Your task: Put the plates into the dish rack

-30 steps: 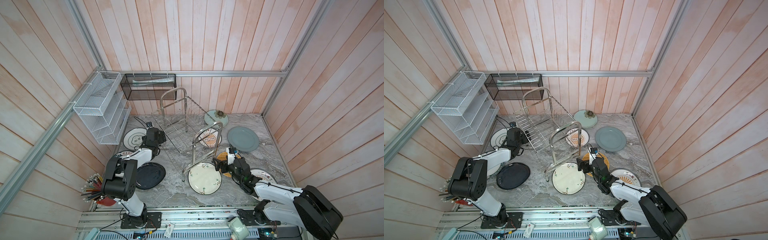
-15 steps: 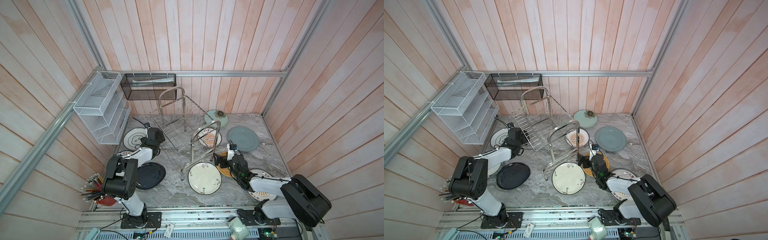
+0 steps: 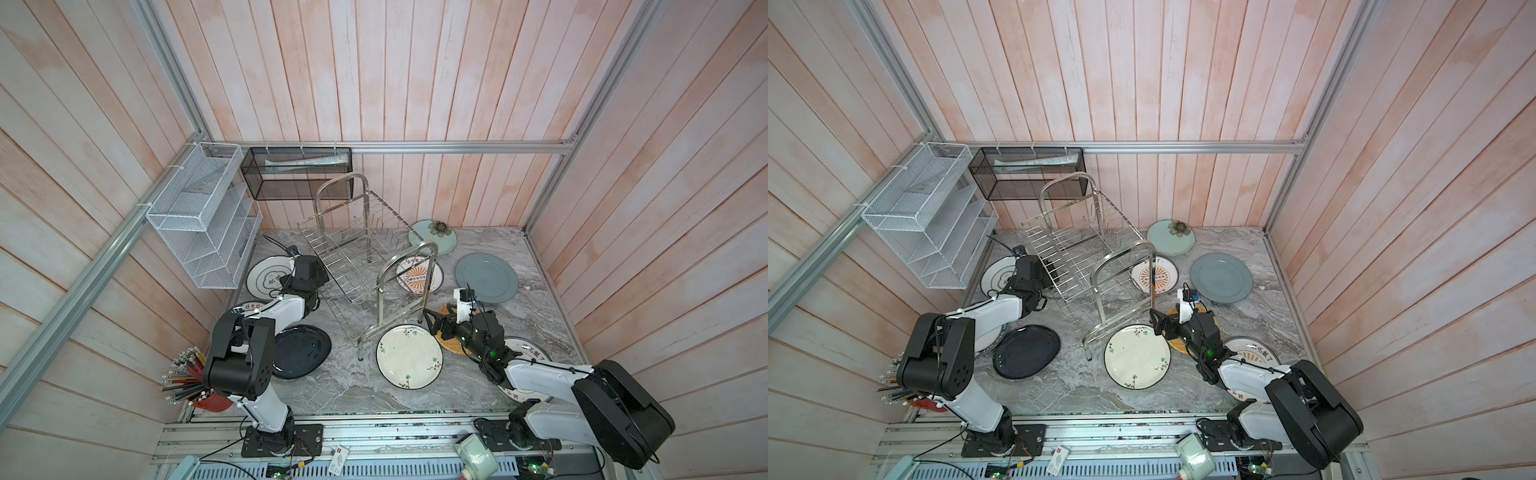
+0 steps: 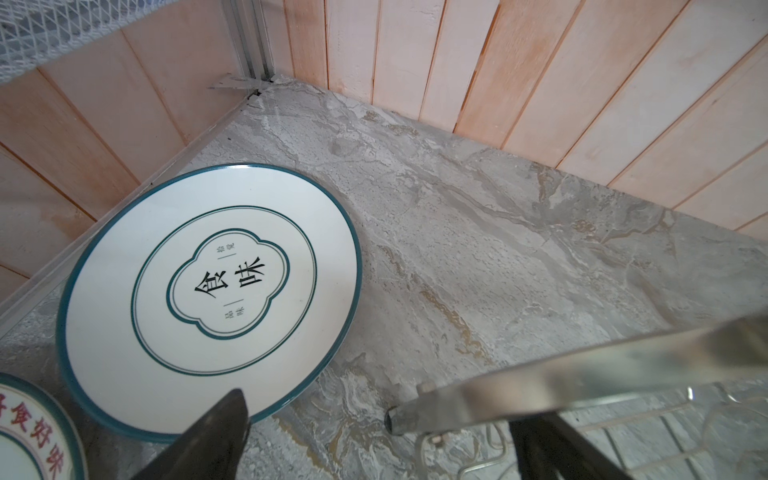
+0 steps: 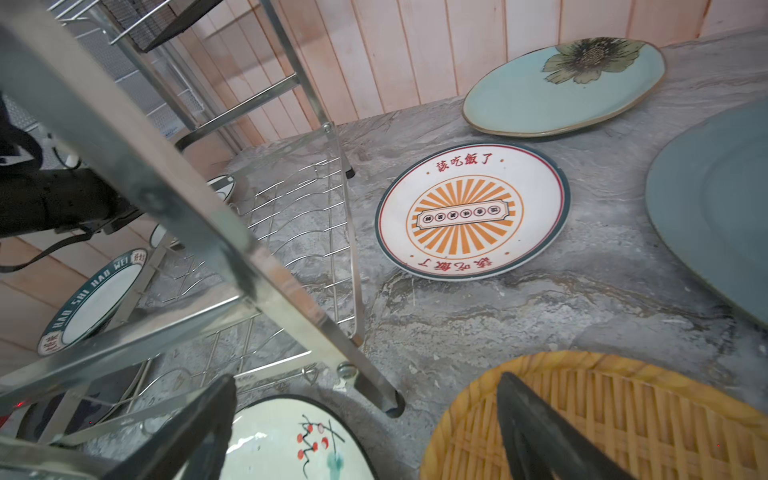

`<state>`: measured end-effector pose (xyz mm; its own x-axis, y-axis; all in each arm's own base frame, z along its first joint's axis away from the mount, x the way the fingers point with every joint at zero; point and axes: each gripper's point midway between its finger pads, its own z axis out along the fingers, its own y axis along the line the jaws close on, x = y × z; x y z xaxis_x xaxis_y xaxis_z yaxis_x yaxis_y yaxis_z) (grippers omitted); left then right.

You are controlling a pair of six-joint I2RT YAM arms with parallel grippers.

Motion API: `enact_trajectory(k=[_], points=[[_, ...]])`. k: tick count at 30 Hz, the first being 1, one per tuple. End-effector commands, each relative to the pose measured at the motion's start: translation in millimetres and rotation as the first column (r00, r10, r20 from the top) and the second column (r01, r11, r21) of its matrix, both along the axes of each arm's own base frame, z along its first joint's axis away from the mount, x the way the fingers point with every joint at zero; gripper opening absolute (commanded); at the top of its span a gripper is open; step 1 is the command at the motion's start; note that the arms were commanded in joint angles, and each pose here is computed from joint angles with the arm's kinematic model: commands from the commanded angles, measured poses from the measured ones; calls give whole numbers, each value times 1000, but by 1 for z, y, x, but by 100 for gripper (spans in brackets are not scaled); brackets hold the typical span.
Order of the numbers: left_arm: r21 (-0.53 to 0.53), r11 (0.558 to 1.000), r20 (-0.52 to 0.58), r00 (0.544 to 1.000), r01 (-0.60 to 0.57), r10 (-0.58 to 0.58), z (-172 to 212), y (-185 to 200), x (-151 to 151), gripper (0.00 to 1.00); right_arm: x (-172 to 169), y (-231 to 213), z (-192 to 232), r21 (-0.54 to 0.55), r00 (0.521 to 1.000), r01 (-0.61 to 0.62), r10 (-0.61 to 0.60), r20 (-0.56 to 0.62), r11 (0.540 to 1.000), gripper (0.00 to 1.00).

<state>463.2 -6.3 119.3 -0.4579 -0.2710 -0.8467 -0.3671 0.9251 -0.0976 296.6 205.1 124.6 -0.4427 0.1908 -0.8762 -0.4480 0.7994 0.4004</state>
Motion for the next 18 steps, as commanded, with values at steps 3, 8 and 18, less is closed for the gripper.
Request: enact_trajectory(k=[3,8,18], points=[[16,1000,15,1000,-15,15,9,4,3,98,-5,8,-3,0,999,-42,42,10,999,98],[20,999,13,1000,-25,25,9,6,2,98,21,11,7,18,999,29,-30,34,999,98],[28,992,-4,993,-120,120,7,20,-5,99,55,4,0,54,993,114,-115,14,992,98]])
